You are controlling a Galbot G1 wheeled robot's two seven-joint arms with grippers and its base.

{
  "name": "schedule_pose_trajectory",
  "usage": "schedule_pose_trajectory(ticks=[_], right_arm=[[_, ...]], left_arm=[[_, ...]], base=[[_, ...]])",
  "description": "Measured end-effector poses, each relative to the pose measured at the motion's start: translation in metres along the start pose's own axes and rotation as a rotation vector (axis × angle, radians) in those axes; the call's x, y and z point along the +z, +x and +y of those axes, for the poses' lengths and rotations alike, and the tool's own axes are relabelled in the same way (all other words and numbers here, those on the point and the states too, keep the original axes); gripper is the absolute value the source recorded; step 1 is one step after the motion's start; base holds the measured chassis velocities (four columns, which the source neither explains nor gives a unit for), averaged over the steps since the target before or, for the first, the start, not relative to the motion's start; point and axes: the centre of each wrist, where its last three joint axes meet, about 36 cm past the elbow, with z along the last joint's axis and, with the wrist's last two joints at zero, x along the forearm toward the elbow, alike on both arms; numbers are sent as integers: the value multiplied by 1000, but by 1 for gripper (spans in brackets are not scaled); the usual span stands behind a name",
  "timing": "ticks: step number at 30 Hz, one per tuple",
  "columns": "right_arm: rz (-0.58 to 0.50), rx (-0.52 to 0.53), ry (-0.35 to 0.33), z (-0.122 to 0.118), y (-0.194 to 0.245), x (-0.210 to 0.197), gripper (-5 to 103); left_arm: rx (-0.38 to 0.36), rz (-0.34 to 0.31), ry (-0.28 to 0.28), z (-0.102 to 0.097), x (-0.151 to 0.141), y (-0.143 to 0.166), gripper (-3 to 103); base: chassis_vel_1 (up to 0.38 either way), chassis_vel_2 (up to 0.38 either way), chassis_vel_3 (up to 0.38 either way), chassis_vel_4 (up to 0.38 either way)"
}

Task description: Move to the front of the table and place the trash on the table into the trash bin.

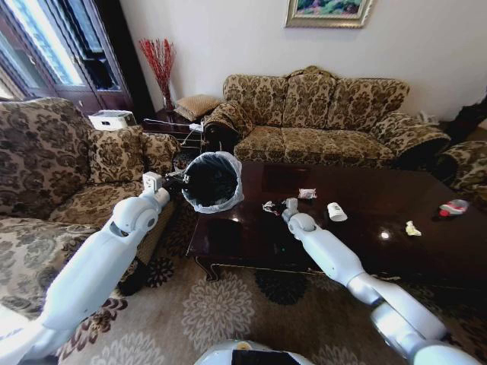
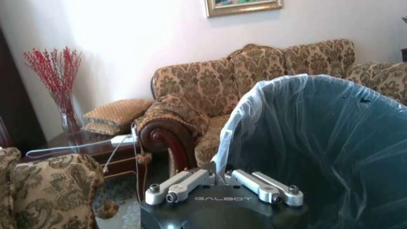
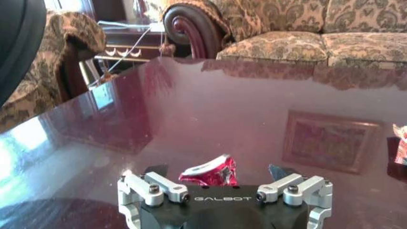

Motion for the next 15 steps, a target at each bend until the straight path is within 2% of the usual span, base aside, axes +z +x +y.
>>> schedule_pose_trajectory(ticks=[1, 3, 6, 9, 10, 13, 15], right_arm=[[3, 0, -2, 0, 0, 1, 103], [6, -1, -3, 1, 1, 3, 96], [7, -2, -2, 1, 2, 4, 93], [8, -2, -1, 3, 4, 7, 78], [8, -2, -1, 3, 4, 7, 78], [10, 1, 9, 6, 5, 10, 66], [10, 3, 10, 6, 5, 10, 61]], left_arm=[[-1, -2, -1, 1, 0, 0, 1], [-1, -6, -1, 1, -1, 1, 1], [3, -7, 0, 0, -1, 2, 1], [10, -10, 0, -2, -1, 4, 1], [10, -10, 0, -2, -1, 4, 1], [14, -14, -1, -4, -2, 5, 1], [15, -15, -1, -4, -3, 6, 1]], base=[[0, 0, 0, 0], [0, 0, 0, 0], [0, 0, 0, 0], [0, 0, 0, 0], [0, 0, 0, 0], [0, 0, 0, 0], [0, 0, 0, 0]])
